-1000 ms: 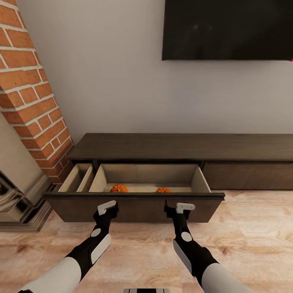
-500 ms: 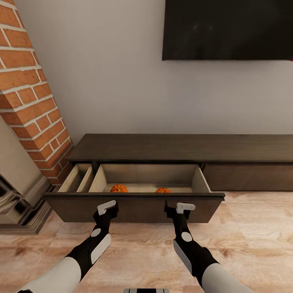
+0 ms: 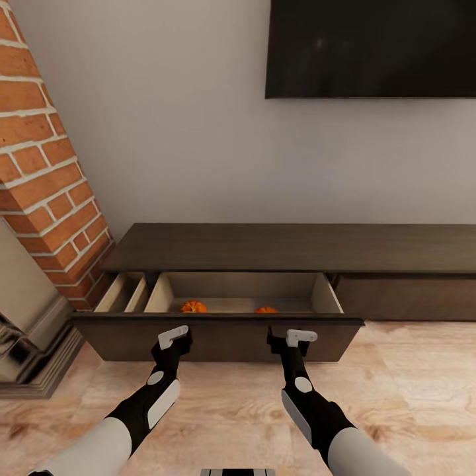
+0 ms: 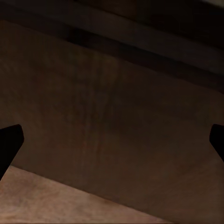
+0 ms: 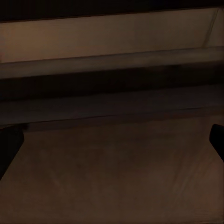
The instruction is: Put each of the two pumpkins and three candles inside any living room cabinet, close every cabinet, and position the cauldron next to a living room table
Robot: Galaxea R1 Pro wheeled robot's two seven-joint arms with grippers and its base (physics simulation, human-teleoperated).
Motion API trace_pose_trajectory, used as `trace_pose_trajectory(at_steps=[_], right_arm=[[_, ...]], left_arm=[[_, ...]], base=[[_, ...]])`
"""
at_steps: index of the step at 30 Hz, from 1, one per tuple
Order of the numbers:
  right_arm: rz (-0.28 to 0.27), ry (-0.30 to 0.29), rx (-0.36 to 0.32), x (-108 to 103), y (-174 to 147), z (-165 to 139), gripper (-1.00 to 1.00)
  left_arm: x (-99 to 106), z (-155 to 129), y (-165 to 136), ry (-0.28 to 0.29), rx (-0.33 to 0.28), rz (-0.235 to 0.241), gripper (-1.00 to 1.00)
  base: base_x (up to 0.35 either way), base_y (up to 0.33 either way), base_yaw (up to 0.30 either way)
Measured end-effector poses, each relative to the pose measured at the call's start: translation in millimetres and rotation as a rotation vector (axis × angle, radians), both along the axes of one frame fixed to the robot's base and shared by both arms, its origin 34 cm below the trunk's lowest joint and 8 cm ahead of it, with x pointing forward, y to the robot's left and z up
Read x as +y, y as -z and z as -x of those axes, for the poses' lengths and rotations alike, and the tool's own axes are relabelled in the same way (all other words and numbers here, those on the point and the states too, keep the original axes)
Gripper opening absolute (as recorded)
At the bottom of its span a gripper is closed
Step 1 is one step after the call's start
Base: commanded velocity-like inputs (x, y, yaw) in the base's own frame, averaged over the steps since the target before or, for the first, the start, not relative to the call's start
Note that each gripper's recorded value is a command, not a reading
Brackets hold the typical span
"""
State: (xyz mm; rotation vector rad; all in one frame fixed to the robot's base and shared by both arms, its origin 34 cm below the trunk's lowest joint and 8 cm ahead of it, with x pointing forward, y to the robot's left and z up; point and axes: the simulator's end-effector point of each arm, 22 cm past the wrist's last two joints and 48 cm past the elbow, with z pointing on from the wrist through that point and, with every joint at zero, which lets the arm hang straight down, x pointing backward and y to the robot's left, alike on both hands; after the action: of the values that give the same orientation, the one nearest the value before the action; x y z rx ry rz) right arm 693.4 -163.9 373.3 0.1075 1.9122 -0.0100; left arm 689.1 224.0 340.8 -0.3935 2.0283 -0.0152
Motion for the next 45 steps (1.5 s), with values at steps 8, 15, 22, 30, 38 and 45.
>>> trace_pose_trajectory(at_steps=[8,15,22,30,38,45], right_arm=[[-0.002,0.002,0.000,0.2,0.1,0.1,1.00],[-0.001,0.000,0.000,0.0,0.0,-0.1,1.00],[0.000,0.000,0.000,-0.2,0.1,0.0,1.00],[0.000,0.000,0.000,-0.1,0.4,0.1,1.00],[-0.001,0.001,0.001,-0.2,0.5,-0.1,1.00],[-0.001,0.001,0.000,-0.1,0.0,-0.2,1.00]], left_arm=[[-0.1,-0.1,-0.1,0.000,0.000,0.000,1.00],[-0.1,0.0,0.0,0.000,0.000,0.000,1.00],[-0.2,-0.2,-0.3,0.000,-0.001,0.000,1.00],[-0.4,-0.5,-0.5,0.001,-0.003,0.000,1.00],[-0.5,-0.6,-0.7,0.001,-0.004,0.000,1.00],[-0.5,-0.6,-0.9,0.001,-0.004,0.000,1.00]], base=[[0.291,0.000,0.000],[0.273,0.000,0.000],[0.241,0.000,0.000],[0.159,0.000,0.000],[0.020,0.000,0.000],[0.186,0.000,0.000]])
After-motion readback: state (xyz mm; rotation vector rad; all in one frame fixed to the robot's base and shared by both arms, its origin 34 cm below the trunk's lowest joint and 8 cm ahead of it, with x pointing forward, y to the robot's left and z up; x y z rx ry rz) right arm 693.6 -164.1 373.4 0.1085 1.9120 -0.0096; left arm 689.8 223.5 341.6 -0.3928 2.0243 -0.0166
